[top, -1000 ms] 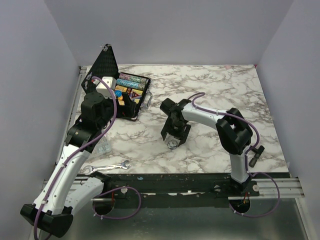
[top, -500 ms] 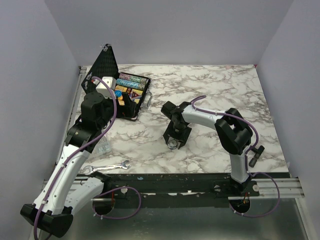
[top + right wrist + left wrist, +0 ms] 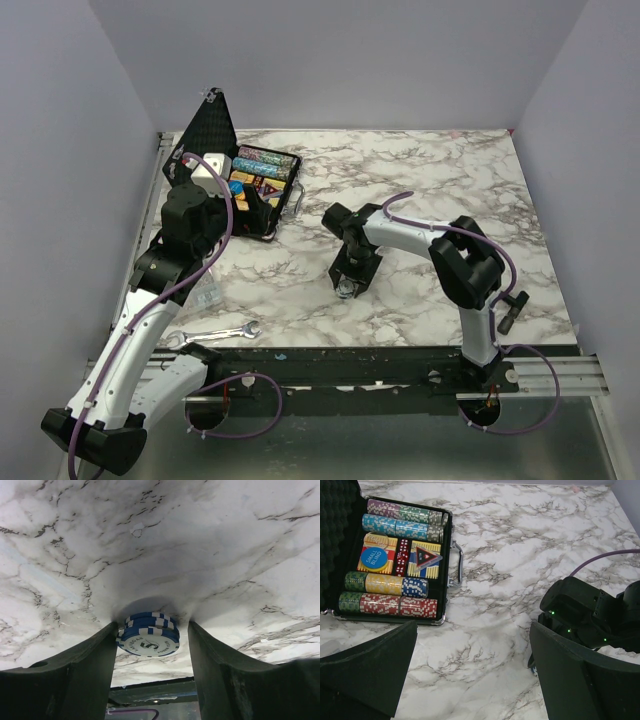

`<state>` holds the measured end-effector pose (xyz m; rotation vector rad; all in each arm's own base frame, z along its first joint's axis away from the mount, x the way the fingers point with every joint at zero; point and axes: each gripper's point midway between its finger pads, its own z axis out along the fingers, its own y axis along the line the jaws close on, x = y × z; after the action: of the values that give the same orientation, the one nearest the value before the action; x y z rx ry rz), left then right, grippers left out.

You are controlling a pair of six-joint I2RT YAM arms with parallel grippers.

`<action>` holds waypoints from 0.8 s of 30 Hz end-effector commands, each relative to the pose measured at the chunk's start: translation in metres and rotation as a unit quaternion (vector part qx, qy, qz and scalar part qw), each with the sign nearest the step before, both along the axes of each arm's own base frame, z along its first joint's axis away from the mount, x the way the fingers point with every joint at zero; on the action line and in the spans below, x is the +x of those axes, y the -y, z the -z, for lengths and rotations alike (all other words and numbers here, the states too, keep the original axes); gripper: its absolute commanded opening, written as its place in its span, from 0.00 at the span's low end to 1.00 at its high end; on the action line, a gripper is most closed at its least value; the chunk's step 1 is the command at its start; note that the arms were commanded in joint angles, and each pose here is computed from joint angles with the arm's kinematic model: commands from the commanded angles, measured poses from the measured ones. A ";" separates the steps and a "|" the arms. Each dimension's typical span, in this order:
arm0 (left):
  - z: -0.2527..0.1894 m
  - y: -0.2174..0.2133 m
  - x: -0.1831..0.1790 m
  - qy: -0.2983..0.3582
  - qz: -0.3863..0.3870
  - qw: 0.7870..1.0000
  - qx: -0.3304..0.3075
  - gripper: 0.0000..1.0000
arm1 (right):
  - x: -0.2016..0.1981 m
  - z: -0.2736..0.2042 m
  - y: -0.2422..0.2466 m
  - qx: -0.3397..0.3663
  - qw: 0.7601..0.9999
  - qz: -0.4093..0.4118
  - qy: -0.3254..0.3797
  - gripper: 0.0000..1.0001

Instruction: Pack up texas hold em set

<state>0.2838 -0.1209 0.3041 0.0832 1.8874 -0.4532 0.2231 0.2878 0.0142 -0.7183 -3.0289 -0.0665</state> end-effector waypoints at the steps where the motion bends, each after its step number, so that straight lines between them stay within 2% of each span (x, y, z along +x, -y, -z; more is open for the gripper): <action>1: -0.004 0.002 -0.003 0.002 0.007 1.000 -0.010 0.92 | -0.001 0.012 -0.005 -0.013 1.000 0.009 -0.002 0.58; 16: -0.006 0.001 -0.004 0.005 0.008 1.000 -0.010 0.92 | -0.001 0.020 -0.002 -0.035 0.999 0.005 -0.005 0.52; 18: -0.005 0.002 -0.003 0.003 0.008 1.000 -0.010 0.92 | 0.001 0.023 0.003 -0.048 0.999 0.001 0.004 0.50; 20: -0.005 0.002 -0.004 0.003 0.008 1.000 -0.010 0.92 | 0.000 0.026 0.004 -0.048 0.999 -0.001 0.003 0.43; 24: -0.005 0.002 -0.003 0.002 0.008 1.000 -0.010 0.92 | -0.002 0.027 0.004 -0.044 0.999 -0.006 0.009 0.39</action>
<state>0.2837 -0.1211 0.3043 0.0820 1.8871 -0.4570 0.2224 0.2930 0.0125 -0.7103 -3.0288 -0.0406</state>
